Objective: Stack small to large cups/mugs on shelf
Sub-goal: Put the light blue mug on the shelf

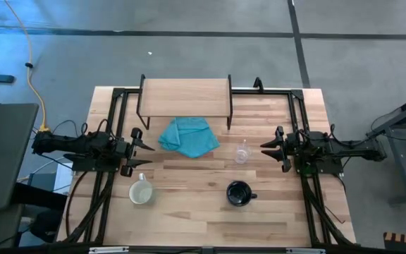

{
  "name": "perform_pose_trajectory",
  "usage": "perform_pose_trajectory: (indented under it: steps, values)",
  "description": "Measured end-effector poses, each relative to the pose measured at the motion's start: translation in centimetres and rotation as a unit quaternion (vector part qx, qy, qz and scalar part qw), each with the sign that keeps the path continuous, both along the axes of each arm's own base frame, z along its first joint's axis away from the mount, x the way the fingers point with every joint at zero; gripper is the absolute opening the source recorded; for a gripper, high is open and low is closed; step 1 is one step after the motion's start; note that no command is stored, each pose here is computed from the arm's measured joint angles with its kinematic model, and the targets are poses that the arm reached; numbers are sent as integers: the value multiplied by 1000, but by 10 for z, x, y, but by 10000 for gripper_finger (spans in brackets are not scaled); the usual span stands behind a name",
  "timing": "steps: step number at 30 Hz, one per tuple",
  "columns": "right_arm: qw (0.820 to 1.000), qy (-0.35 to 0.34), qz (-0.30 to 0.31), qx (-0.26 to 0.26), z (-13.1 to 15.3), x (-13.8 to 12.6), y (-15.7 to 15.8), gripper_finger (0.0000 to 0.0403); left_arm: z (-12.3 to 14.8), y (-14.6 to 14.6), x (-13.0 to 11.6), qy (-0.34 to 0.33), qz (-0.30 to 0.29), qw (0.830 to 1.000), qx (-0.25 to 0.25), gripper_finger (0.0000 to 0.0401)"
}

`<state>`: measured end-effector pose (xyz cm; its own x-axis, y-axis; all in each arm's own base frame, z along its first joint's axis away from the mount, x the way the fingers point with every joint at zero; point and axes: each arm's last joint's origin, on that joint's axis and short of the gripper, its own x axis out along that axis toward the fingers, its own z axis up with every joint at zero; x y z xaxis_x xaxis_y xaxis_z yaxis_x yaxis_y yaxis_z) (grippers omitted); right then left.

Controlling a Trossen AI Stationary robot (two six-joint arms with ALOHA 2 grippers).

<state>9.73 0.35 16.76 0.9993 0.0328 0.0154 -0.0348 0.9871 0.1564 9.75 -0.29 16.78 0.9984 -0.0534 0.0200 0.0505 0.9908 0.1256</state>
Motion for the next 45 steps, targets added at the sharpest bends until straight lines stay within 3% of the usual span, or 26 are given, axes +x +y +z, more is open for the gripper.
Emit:
perform_pose_trajectory:
  steps: [10, 14, 22, 29, 39, 45]
  values:
    - [1000, 0, 0, 0, 0, 0, 0, 101, 0, 0, 0, -1, 2, 1000, 6, 200]
    - [1000, 0, 0, 0, 0, 0, 0, 101, 6, 2, 0, -30, 37, 998, 49, 200]
    - [1000, 0, 0, 0, 0, 0, 0, 101, 6, 4, 0, -29, 63, 996, 46, 200]
    - [1000, 0, -1, 0, 0, 0, 0, 101, 18, 5, -2, -96, 67, 987, -106, 200]
    - [1000, 0, -1, 0, 0, 0, 0, 101, 33, 5, -7, -173, 9, 929, -328, 200]
    - [1000, 0, 0, 16, 0, 0, 0, 101, 33, 4, -7, -170, 1, 917, -360, 200]
